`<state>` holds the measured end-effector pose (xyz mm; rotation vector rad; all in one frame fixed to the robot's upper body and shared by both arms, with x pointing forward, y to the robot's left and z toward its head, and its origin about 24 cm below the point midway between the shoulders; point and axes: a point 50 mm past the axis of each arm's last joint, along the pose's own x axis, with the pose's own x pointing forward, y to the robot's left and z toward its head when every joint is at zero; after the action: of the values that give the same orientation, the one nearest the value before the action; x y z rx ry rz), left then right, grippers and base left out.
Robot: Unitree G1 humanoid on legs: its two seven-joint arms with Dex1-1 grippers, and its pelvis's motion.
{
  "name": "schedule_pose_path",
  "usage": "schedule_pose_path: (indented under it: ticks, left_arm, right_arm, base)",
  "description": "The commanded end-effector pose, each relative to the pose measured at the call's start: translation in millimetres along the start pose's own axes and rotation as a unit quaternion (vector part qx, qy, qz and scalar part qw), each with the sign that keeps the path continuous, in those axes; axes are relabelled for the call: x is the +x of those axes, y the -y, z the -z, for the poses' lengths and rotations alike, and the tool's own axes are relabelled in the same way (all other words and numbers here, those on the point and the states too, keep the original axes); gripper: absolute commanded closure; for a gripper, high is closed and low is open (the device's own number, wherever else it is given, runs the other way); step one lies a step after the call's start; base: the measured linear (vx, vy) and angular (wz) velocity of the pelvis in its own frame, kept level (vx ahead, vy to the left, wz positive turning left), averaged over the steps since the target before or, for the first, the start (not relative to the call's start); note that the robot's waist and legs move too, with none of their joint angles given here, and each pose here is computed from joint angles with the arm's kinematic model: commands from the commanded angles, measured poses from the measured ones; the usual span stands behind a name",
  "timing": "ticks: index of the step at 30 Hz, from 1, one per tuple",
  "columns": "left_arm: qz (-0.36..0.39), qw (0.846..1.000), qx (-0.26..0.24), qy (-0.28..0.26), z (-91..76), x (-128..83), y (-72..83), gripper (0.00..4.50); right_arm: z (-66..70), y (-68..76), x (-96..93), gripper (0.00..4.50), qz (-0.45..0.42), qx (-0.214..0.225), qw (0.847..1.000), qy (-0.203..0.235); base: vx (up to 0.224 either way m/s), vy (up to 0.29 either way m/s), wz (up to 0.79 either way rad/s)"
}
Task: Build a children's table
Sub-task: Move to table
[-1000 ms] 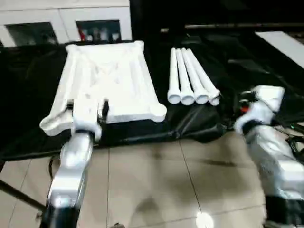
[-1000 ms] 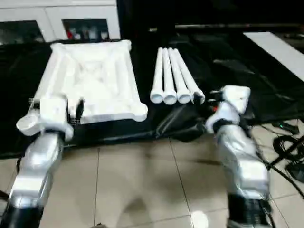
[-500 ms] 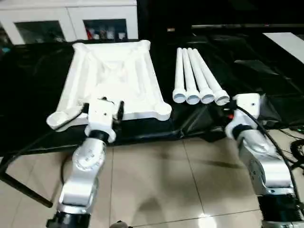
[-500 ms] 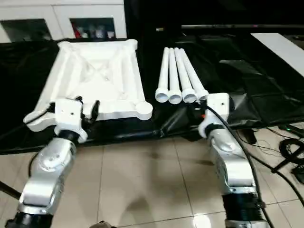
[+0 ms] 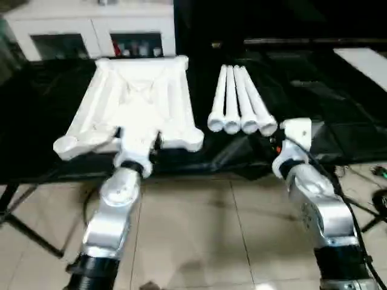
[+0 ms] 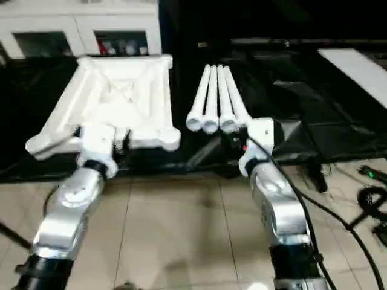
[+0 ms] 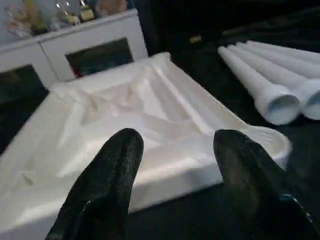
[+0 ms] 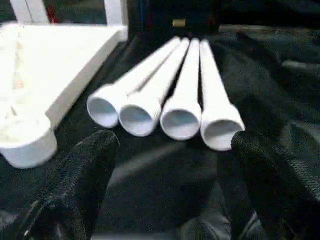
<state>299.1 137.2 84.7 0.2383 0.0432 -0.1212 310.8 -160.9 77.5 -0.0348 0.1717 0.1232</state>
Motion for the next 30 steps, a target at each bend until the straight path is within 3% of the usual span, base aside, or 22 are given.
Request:
schedule_pose_path:
  ticks: [1, 9, 16, 22, 30]
  left_arm:
    - [-0.015, 1.0, 0.011, -0.015, 2.6, -0.9, -11.5, 1.72]
    - [-0.032, 0.999, -0.008, -0.019, 2.1, -4.0, -23.9, 1.72]
    - [-0.036, 0.999, -0.015, -0.021, 1.0, -2.7, -28.5, 1.72]
    - [-0.039, 0.999, -0.02, -0.014, -0.9, -2.5, -30.7, 1.72]
    - [-0.037, 0.999, -0.021, -0.018, 3.6, -4.3, -37.9, 1.72]
  right_arm:
    - [0.3, -6.7, 4.2, 0.5, 0.006, -0.012, 1.0, -0.005]
    - [-1.0, -18.2, 8.9, 0.5, -0.04, 0.024, 0.999, 0.002]
    - [-3.3, -30.0, 10.3, 0.5, -0.08, 0.005, 0.997, 0.005]
    - [-5.9, -31.5, 12.2, 0.5, -0.087, 0.012, 0.996, 0.011]
    - [-8.6, -30.9, 13.4, 0.5, -0.084, 0.001, 0.996, 0.016]
  base:
    - [-0.025, -0.16, 0.03]
    - [0.014, -0.063, 0.03]
    - [0.114, 0.053, 0.17]
    - [0.157, 0.014, 0.51]
    - [0.148, -0.045, 0.04]
